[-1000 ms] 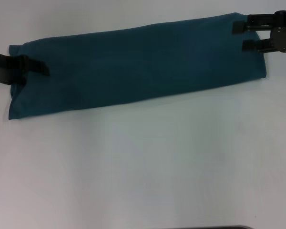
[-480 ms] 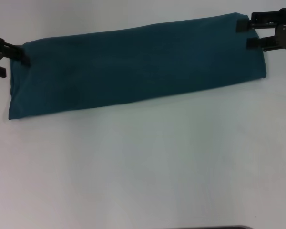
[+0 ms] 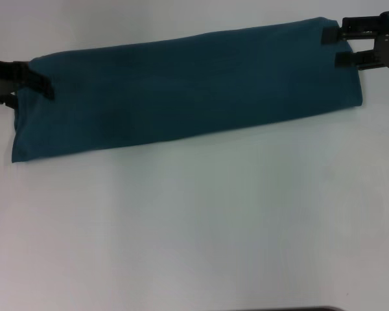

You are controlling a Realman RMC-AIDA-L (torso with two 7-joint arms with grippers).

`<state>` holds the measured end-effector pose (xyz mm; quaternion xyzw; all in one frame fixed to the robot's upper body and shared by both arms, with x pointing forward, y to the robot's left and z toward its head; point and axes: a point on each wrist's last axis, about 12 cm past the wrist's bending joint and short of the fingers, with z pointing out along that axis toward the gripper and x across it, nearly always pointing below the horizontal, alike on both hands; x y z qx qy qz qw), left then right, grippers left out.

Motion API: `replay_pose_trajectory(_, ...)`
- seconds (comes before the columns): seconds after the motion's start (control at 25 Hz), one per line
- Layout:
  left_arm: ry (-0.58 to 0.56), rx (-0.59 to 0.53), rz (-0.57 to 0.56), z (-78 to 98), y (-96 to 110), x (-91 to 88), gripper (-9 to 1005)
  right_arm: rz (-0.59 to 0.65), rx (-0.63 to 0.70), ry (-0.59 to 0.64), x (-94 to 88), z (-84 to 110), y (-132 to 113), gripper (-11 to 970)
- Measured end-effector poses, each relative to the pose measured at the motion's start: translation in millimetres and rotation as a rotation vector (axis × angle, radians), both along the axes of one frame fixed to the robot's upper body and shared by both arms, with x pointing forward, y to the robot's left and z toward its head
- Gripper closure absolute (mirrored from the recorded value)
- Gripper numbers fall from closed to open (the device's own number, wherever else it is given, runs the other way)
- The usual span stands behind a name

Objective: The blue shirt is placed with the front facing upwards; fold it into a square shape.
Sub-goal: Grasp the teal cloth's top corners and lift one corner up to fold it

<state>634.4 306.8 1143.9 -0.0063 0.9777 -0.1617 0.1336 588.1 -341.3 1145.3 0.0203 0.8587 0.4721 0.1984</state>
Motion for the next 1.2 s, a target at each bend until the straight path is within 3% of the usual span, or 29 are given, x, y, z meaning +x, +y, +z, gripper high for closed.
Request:
replay_pose_trajectory(0.16, 0.015, 0.057, 0.012, -7.6, 0, -1.7, 202, 0.0, 0.003, 0.002, -0.2, -0.2, 0, 95)
replay_pose_trajectory(0.48, 0.027, 0.094, 0.023, -6.5, 4, -1.2, 204, 0.0, 0.004, 0.003, 0.9, 0.6, 1, 94)
replay_pose_trajectory(1.2, 0.047, 0.059, 0.087, -23.7, 0, -1.8, 203, -0.001, 0.004, 0.0, 1.3, 2.3, 0, 104)
